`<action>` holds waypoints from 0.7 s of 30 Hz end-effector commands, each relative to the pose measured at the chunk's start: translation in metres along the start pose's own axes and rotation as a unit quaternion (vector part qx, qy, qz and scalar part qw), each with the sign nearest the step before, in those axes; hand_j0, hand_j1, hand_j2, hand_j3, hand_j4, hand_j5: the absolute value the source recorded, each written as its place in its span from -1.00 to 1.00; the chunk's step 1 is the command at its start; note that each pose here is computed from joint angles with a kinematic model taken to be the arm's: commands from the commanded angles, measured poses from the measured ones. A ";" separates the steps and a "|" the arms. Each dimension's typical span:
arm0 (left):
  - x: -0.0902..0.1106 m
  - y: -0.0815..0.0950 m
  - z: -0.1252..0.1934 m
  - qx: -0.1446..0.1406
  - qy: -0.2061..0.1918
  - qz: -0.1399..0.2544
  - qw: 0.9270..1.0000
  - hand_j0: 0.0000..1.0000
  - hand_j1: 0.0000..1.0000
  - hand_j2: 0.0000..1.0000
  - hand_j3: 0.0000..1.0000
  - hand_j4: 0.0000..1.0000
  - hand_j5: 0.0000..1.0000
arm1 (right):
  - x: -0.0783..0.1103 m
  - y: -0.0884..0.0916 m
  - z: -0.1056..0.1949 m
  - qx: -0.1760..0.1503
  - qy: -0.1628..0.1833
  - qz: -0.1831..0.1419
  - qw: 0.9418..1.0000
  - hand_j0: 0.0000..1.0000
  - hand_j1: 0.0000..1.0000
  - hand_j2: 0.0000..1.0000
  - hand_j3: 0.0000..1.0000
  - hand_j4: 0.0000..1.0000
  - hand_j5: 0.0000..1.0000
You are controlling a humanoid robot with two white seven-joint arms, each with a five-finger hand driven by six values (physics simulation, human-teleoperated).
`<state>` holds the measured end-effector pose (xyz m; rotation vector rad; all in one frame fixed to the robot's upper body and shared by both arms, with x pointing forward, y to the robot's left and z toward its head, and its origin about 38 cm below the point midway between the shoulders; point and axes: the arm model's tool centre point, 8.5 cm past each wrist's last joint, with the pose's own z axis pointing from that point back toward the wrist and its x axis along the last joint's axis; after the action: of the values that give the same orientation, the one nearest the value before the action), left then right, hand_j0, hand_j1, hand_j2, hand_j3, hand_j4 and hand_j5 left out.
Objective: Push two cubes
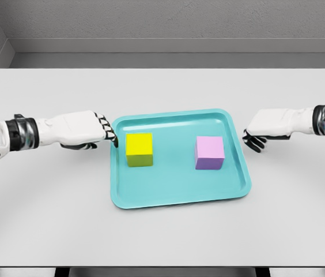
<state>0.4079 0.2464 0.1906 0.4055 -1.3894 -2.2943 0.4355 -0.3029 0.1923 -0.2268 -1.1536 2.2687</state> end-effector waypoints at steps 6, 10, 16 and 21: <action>0.011 0.001 -0.013 0.007 -0.019 0.003 1.000 0.29 0.29 0.29 0.29 0.29 0.29 | 0.012 0.005 -0.020 0.015 -0.020 0.009 1.000 -0.78 -0.78 -0.78 -0.78 -0.78 -0.78; 0.013 0.003 -0.018 0.011 -0.024 0.005 1.000 0.29 0.29 0.29 0.29 0.29 0.29 | 0.017 0.006 -0.029 0.024 -0.031 0.012 0.999 -0.78 -0.78 -0.78 -0.78 -0.78 -0.78; 0.014 0.003 -0.020 0.013 -0.025 0.006 1.000 0.29 0.29 0.29 0.29 0.29 0.29 | 0.023 0.000 -0.034 0.025 -0.040 0.023 0.999 -0.78 -0.78 -0.78 -0.78 -0.78 -0.78; 0.018 0.005 -0.024 0.018 -0.030 0.006 0.999 0.29 0.29 0.29 0.29 0.29 0.29 | 0.024 -0.001 -0.035 0.025 -0.042 0.024 0.999 -0.78 -0.78 -0.78 -0.78 -0.78 -0.78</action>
<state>0.4054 0.2191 0.1846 0.3431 -1.4595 -2.2828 0.4304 -0.2660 0.1741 -0.1469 -1.1395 2.3705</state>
